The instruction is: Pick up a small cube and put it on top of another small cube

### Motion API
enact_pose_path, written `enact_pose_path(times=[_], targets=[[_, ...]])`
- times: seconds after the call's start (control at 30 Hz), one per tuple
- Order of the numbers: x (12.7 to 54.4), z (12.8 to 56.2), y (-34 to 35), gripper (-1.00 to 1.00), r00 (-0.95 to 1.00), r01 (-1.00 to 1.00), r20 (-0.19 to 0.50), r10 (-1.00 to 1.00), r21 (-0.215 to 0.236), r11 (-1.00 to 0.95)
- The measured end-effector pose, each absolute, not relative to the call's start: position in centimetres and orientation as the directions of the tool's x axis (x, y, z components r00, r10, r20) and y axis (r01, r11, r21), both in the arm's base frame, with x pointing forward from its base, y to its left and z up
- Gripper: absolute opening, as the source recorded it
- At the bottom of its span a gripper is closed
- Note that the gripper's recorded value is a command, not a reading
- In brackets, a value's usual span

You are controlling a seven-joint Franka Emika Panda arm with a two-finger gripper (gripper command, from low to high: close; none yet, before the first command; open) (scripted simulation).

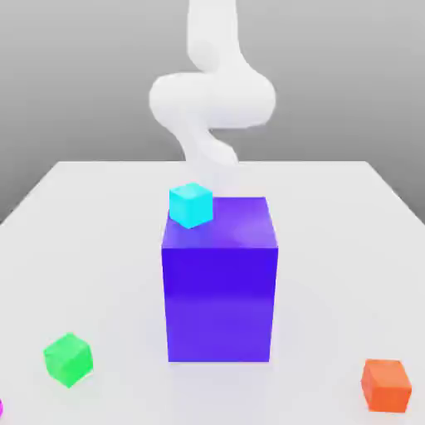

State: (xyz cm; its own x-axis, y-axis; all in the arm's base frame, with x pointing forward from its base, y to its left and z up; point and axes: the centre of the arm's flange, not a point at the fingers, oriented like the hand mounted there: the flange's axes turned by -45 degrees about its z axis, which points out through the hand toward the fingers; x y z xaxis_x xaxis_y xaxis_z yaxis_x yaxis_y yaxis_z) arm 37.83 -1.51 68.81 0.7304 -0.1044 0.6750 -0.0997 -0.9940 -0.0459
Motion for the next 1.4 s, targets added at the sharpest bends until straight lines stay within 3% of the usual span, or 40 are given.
enact_pose_path(times=[0.27, 0.53, 0.8, 1.03, 1.2, 1.23, 1.4], targets=[[46.6, 59.7, -8.2, 0.00, 0.756, -0.400, 0.515, -0.404, -0.125, -0.908], [51.7, 48.3, -16.4, 0.00, 0.655, -0.672, 0.339, -0.675, -0.146, -0.726], [52.7, 35.0, -25.0, 0.00, 0.440, -0.882, 0.165, -0.883, -0.106, -0.460], [50.3, 22.4, -31.0, 0.00, 0.191, -0.981, 0.029, -0.981, -0.026, -0.191], [49.3, 14.1, -32.3, 0.00, 0.122, -0.992, 0.001, -0.992, -0.001, -0.122], [49.3, 13.2, -32.3, -1.00, 0.121, -0.993, 0.000, -0.993, 0.000, -0.121], [49.3, 13.2, -32.3, -1.00, 0.121, -0.993, 0.001, -0.993, -0.002, -0.121]])
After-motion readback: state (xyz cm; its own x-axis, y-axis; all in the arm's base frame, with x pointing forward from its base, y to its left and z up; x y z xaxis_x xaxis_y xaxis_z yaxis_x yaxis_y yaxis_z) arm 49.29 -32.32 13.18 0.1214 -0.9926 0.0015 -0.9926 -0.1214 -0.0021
